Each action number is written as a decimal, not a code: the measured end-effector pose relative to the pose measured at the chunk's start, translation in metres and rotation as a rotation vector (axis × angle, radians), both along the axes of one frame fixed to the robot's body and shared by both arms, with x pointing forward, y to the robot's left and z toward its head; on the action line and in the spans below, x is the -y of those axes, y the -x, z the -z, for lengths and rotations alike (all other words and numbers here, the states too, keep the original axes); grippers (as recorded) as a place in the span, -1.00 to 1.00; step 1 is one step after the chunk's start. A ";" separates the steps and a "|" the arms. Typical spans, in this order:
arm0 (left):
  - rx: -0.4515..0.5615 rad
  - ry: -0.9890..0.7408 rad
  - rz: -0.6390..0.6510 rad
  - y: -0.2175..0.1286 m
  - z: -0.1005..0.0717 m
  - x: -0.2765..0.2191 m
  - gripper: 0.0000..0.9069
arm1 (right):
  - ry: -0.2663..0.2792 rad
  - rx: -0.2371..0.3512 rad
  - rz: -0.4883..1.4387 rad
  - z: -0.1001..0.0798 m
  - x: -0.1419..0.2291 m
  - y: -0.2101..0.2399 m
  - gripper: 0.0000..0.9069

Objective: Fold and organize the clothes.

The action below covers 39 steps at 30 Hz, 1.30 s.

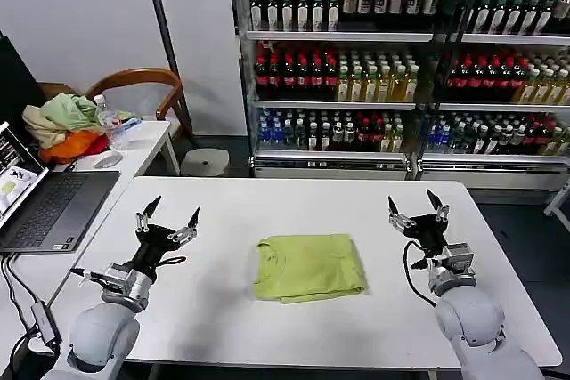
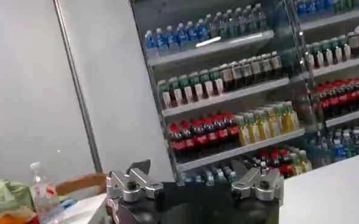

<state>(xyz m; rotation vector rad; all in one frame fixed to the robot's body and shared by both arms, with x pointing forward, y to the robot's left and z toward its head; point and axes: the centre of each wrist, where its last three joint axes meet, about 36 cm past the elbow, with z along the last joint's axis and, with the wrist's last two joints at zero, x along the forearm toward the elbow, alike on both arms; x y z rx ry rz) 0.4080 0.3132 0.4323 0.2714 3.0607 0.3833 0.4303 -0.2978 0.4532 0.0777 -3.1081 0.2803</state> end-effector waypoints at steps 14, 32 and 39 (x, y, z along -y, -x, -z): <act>0.050 0.004 0.058 -0.005 0.008 0.004 1.00 | 0.023 0.002 0.009 0.006 0.003 -0.006 1.00; 0.080 -0.020 0.042 -0.013 0.009 0.002 1.00 | 0.084 0.030 0.024 0.009 0.018 0.000 1.00; 0.089 -0.042 0.032 -0.013 0.008 0.002 1.00 | 0.105 0.050 0.031 0.009 0.023 0.004 1.00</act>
